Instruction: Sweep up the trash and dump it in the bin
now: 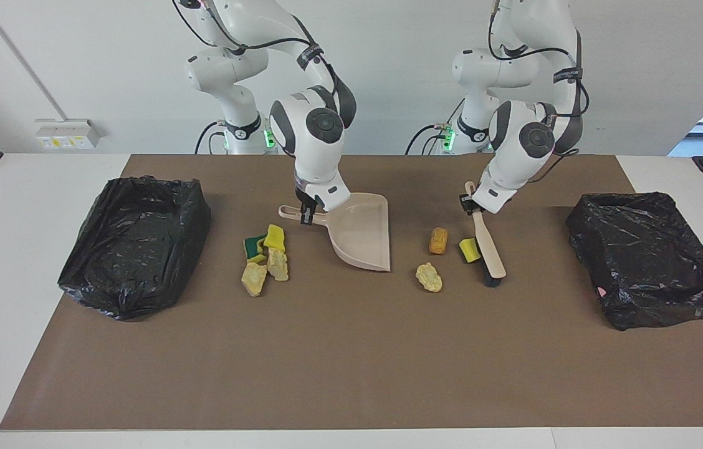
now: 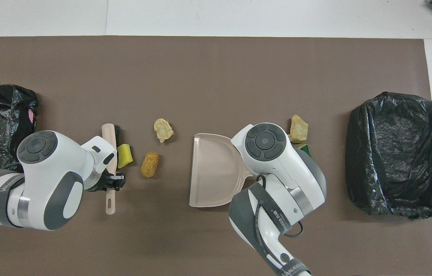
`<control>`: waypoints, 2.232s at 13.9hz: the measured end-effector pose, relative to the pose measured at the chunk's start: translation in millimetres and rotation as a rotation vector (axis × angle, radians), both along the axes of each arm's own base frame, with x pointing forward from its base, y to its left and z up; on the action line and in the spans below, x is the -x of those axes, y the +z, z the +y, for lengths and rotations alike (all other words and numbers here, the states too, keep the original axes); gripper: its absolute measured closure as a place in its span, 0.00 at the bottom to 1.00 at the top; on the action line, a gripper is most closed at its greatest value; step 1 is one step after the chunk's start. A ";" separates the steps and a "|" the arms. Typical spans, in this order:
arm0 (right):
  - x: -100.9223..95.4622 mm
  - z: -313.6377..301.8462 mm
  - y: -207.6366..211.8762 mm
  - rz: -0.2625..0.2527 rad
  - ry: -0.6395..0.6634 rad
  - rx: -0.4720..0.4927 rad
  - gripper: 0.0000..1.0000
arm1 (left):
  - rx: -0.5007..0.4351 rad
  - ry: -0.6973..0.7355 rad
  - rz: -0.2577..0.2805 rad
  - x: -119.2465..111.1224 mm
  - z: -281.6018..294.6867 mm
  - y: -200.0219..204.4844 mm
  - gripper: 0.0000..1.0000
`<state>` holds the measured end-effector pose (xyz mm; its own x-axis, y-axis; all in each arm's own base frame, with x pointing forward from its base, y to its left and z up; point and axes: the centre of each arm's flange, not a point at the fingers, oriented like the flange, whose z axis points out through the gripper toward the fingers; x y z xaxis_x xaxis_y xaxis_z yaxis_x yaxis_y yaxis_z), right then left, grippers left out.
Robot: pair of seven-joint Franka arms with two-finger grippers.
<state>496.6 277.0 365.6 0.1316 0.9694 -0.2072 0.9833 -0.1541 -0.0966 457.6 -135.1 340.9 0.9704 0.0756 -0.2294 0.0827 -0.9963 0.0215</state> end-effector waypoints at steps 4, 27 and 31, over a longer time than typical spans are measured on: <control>4.5 2.4 -6.8 -0.012 -0.005 0.016 0.68 | 0.042 -0.031 0.016 15.2 -42.5 0.1 0.74; 5.8 4.5 -6.5 -0.016 -0.004 0.019 0.68 | 0.293 -0.014 -0.062 2.9 -172.5 89.5 0.74; 5.8 4.5 -6.6 -0.017 -0.006 0.019 0.68 | 0.306 -0.128 -0.112 -41.4 -101.5 70.9 0.74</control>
<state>490.8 281.5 359.0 0.1412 0.9644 -0.2237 0.9838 -0.1619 -0.0771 499.0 -236.6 411.8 0.9880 -0.1039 -0.1142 -0.0620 -0.9443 0.3231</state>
